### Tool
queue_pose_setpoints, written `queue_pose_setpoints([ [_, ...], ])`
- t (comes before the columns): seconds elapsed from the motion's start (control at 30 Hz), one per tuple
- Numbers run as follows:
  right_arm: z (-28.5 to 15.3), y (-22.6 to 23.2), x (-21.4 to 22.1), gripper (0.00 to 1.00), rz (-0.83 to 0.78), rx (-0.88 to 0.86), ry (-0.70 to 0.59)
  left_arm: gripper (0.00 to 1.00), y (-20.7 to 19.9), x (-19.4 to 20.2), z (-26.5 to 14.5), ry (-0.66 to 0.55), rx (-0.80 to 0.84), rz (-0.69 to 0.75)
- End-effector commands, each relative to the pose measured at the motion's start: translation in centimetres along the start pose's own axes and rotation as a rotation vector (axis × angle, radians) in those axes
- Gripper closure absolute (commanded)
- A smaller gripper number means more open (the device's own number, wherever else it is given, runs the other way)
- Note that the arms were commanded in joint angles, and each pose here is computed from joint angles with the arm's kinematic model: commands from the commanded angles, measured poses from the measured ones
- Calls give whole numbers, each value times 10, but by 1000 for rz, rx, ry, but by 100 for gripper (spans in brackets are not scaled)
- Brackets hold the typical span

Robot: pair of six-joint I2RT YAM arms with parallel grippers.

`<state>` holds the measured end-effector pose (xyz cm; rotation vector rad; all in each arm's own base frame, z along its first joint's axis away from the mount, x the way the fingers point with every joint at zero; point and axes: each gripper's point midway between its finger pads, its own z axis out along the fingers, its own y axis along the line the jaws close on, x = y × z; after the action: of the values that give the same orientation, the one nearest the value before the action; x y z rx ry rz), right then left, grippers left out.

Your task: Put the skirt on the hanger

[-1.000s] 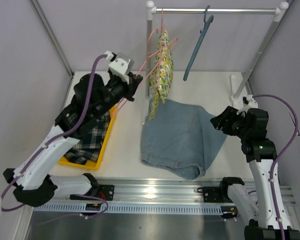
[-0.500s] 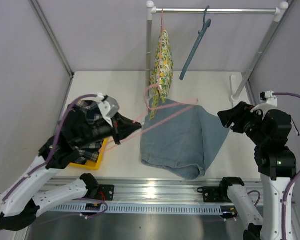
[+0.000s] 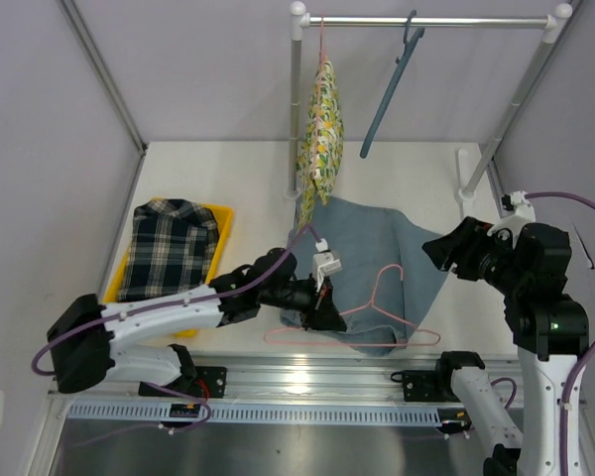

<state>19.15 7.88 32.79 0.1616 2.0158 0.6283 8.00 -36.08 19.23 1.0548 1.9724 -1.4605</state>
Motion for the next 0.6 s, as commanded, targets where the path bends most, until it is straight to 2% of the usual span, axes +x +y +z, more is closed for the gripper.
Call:
queue_pose_setpoints([
  [0.0, 4, 6, 26, 39, -17, -62, 100, 100, -18, -16, 16, -66, 151, 3],
  [0.13, 17, -2, 58, 41, 3, -60, 175, 100, 11, 0, 37, -18, 130, -59],
  [0.27, 26, 2, 78, 43, 4, -67, 208, 100, 39, 4, 40, -35, 139, -159],
  [0.57, 38, 9, 129, 45, -68, -29, 298, 100, 61, 27, 47, 10, 141, -224],
])
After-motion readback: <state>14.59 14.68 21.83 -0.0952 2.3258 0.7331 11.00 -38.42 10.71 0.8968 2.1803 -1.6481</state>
